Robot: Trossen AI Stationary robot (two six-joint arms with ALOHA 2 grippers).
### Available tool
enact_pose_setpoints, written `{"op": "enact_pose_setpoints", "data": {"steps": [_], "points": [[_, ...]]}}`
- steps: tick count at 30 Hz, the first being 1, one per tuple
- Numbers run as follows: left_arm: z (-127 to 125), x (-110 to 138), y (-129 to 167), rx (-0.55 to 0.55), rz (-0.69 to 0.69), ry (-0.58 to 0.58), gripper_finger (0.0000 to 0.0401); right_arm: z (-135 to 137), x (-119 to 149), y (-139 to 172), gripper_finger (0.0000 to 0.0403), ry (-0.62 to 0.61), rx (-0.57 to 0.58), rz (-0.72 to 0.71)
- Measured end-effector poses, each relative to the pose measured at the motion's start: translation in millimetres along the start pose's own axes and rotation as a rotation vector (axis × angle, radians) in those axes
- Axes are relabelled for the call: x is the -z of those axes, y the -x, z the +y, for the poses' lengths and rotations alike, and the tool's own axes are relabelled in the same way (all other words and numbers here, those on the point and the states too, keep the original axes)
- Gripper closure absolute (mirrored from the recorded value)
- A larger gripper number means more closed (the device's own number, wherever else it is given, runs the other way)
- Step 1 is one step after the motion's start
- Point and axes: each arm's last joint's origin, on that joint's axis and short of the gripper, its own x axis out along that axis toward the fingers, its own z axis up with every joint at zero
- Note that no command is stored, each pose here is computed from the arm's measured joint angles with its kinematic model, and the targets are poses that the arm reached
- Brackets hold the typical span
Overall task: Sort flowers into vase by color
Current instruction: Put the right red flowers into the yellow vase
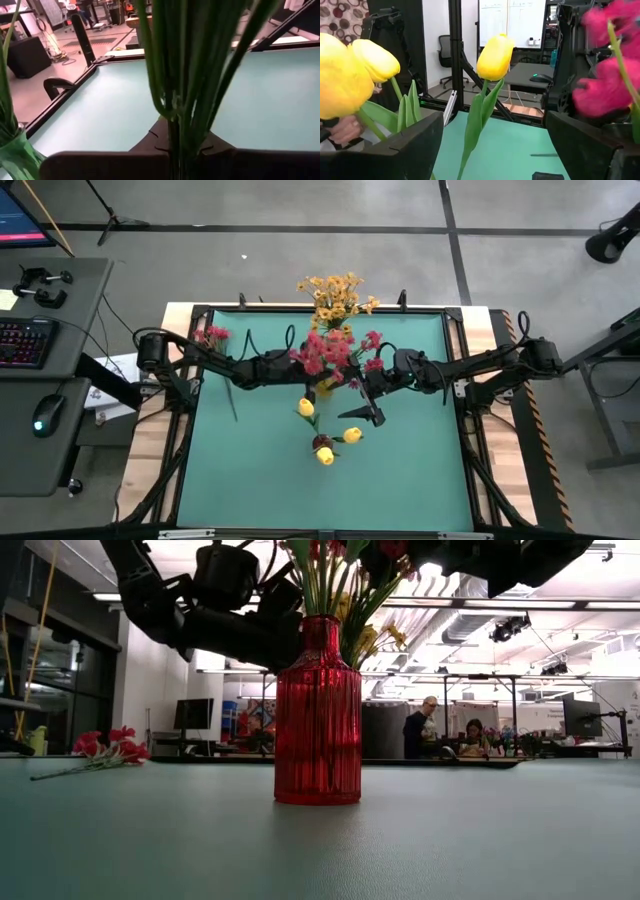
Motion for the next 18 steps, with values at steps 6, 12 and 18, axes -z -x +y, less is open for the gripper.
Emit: {"op": "enact_pose_setpoints", "data": {"steps": [6, 12, 18], "points": [[0.0, 0.7, 0.0, -0.001, 0.007, 0.006, 0.0400, 1.0, -8.7, 2.5, 0.0061, 0.013, 0.000, -0.054], [0.3, 1.0, 0.0, -0.012, 0.010, 0.006, 0.0400, 8.9, -41.6, 21.0, 0.0061, 0.104, -0.002, -0.164], [0.2, 1.3, 0.0, -0.012, 0.013, 0.006, 0.0401, 20.4, -74.5, 48.9, 0.0061, 0.205, 0.010, -0.245]]}}
